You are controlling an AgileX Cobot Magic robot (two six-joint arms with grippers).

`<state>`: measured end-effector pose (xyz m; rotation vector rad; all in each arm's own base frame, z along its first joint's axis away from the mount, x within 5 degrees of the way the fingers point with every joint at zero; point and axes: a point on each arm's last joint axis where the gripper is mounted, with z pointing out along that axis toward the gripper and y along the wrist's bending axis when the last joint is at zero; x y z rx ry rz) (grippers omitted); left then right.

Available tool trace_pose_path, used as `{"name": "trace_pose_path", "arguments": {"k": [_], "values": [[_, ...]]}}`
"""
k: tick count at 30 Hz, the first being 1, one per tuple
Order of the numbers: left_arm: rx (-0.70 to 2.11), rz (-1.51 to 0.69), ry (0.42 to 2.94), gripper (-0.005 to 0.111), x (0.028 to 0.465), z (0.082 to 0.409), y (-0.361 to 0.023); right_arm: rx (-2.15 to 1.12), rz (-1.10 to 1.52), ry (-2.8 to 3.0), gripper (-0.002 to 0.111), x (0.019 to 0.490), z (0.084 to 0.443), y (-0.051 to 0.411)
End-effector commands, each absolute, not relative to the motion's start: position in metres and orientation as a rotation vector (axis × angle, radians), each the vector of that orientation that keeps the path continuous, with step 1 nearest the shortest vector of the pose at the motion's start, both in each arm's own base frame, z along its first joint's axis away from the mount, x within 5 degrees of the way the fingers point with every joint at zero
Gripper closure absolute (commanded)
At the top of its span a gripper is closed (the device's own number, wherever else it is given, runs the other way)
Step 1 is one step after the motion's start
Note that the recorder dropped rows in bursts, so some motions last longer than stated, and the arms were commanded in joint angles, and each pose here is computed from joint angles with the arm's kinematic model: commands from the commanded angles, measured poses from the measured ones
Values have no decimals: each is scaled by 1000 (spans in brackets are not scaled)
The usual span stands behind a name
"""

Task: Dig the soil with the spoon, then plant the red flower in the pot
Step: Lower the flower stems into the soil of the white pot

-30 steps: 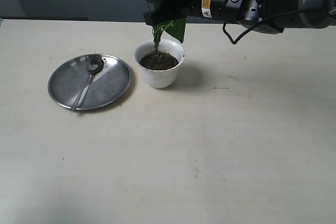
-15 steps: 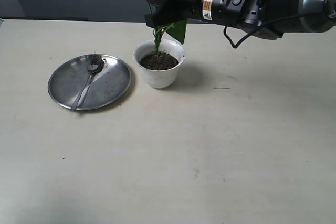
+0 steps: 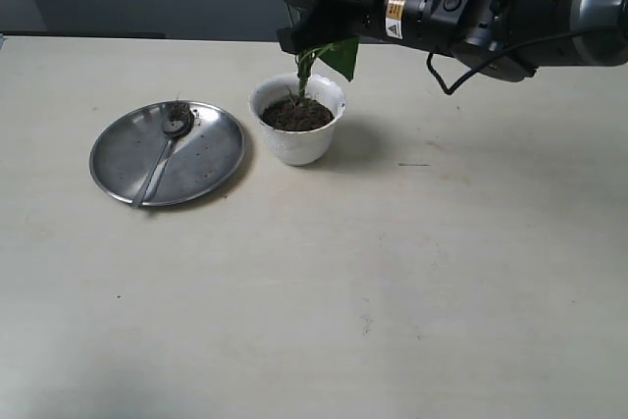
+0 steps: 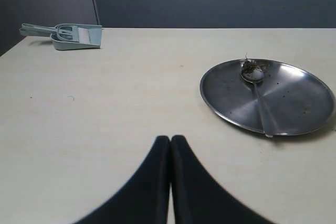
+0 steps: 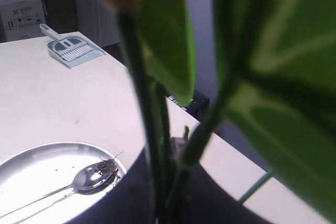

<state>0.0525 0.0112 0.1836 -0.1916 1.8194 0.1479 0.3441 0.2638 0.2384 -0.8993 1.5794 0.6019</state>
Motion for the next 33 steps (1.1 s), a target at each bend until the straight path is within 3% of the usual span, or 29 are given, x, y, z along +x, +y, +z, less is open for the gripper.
{"name": "trace_pose_path", "arguments": {"k": [1, 33], "values": [[-190, 139, 1810, 106, 53, 183, 11, -901, 598, 1581, 109, 344, 237, 263], [-190, 139, 1810, 106, 53, 183, 11, -945, 668, 1715, 109, 348, 187, 271]]}}
